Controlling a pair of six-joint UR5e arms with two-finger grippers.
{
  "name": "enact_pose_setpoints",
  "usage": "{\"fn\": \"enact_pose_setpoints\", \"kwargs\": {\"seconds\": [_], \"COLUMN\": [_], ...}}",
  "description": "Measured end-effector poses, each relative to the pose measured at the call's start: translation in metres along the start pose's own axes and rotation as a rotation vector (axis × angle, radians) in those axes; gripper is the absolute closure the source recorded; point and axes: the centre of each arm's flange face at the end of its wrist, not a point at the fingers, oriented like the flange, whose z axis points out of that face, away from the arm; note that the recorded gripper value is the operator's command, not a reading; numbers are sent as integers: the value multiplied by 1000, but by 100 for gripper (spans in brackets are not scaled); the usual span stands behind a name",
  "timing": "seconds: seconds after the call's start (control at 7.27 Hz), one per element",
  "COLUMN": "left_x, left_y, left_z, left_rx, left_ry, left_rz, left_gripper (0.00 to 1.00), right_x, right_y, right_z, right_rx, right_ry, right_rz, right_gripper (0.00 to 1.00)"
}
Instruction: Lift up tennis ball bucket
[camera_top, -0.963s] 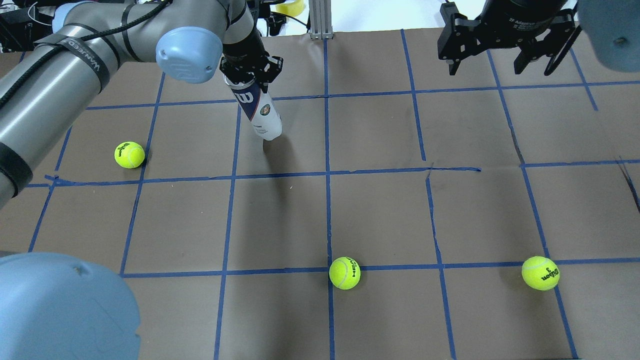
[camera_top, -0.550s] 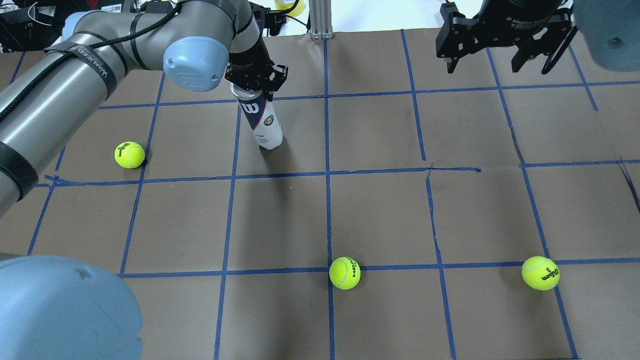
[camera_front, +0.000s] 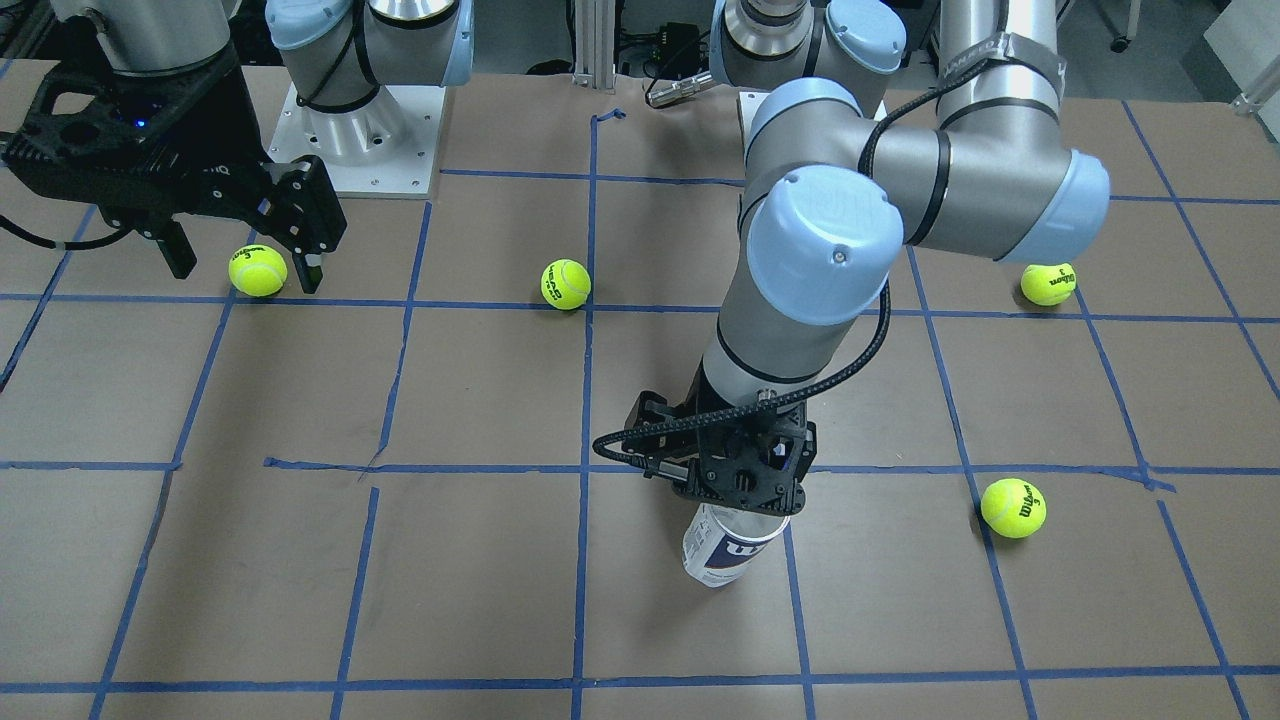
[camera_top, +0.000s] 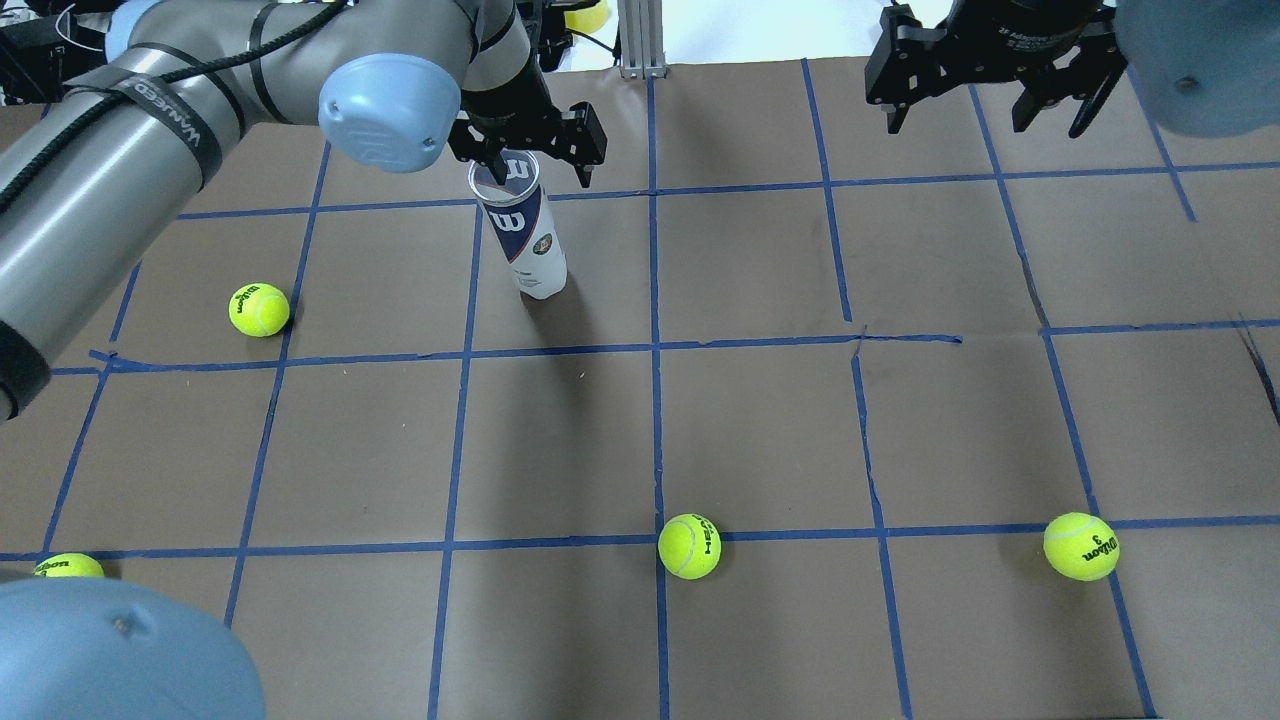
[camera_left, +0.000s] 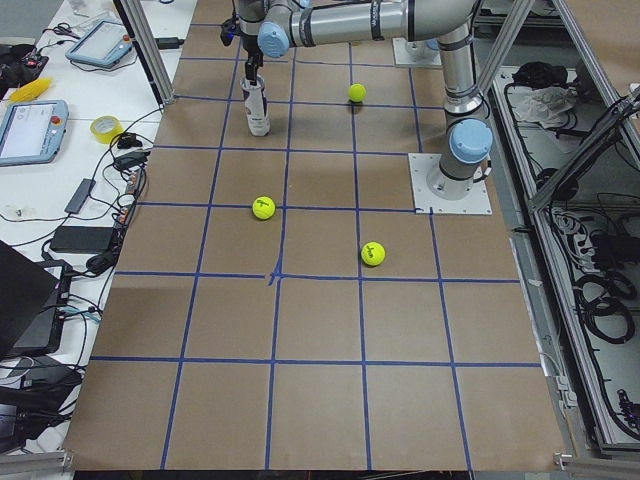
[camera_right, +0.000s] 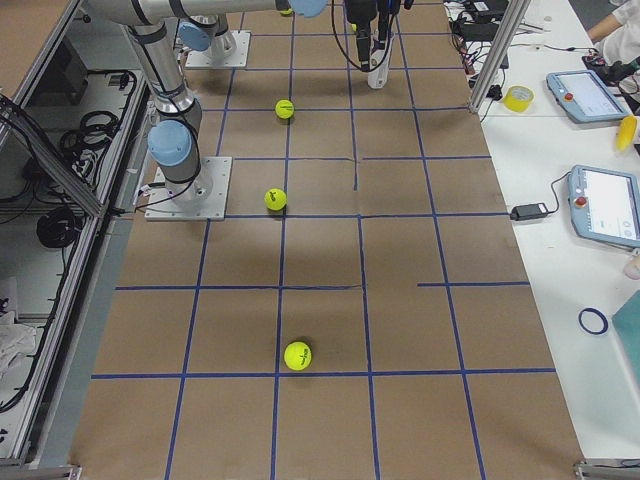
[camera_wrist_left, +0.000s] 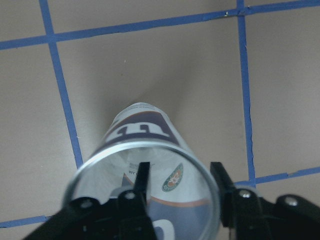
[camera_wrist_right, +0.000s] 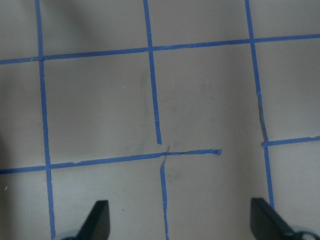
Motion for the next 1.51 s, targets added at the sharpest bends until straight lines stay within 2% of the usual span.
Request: {"fn": "enact_pose_setpoints", "kwargs": {"seconds": [0.28,0.69,0.83,1.24,1.51], "left_x": [-5,-50,-66,-140,-149], "left_y": [5,38,50,86,106], "left_z": [-61,-126,-134,-123,-117], "left_rx": [12,-25,-35,-93,-111], "left_ry": [-8,-24,-30,-67,-86], "left_rz": [-13,-94,-119,-229,-243], "left_gripper": [0,0,0,0,0], "right_x": [2,2,2,3,2], "right_y": [-1,0,1,8,16], "right_z": [-4,-7,-7,-12,-16], "right_rx": [9,13,11,-3,-47], "right_ry": [1,-3,-5,-9,-24], "right_rz": [17,57,66,60,30], "right_gripper": [0,0,0,0,0]}}
